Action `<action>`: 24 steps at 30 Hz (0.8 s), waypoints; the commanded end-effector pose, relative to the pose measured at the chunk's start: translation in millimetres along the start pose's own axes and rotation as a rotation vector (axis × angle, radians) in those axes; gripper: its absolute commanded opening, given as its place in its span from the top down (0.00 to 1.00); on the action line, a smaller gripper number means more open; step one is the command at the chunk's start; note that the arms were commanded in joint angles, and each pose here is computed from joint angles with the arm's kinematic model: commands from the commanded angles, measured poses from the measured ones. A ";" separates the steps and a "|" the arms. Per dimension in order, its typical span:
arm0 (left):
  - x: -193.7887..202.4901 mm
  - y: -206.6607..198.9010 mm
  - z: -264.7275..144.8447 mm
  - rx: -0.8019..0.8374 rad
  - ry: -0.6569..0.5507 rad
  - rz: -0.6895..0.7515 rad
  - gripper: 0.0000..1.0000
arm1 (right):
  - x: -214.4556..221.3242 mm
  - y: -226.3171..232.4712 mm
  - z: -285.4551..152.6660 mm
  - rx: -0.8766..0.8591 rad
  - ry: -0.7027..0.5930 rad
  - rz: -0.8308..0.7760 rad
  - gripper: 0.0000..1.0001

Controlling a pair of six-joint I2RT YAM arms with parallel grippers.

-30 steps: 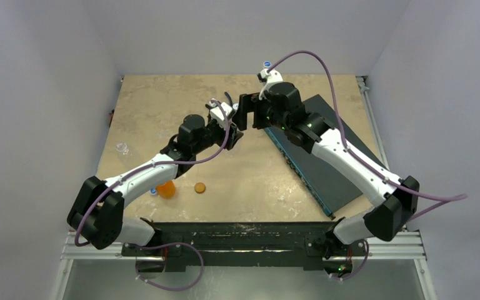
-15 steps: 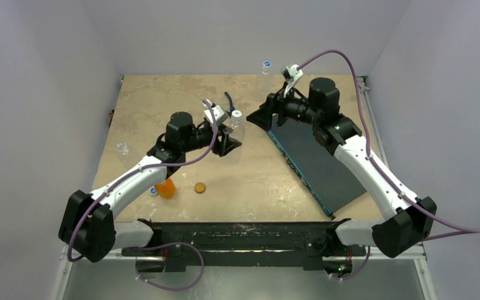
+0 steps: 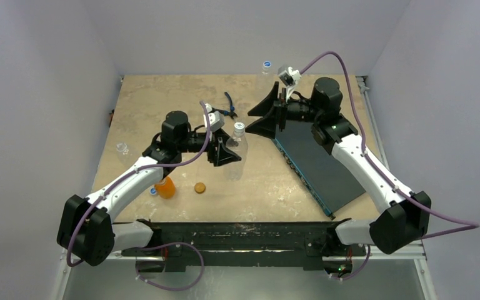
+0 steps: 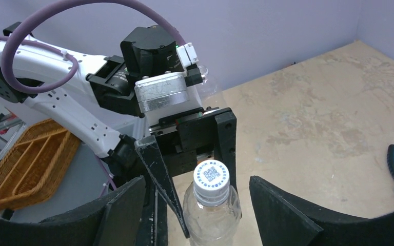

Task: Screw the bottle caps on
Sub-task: Screw the bottle cap onto the plastic bottle.

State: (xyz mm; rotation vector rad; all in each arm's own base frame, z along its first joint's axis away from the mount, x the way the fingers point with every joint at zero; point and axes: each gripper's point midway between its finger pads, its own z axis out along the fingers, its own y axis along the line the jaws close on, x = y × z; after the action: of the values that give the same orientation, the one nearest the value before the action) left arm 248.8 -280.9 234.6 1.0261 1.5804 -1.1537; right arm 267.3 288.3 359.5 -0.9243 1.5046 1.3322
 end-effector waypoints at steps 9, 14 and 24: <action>-27.3 -19.1 -4.8 0.086 -0.053 0.046 1.00 | 0.4 1.2 15.0 -0.056 -0.002 -0.011 0.26; -26.3 -19.0 -4.3 0.090 -0.051 0.041 1.00 | 2.8 0.7 21.4 -0.061 0.006 -0.002 0.27; -24.5 -17.5 -3.0 0.091 -0.048 0.036 1.00 | 7.3 3.9 30.2 -0.068 0.015 0.002 0.36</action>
State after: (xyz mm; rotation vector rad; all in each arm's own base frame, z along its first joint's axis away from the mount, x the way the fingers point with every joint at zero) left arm 236.4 -282.9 236.8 1.0533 1.5735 -1.2301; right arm 264.9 315.9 337.1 -0.9661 1.5383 1.4076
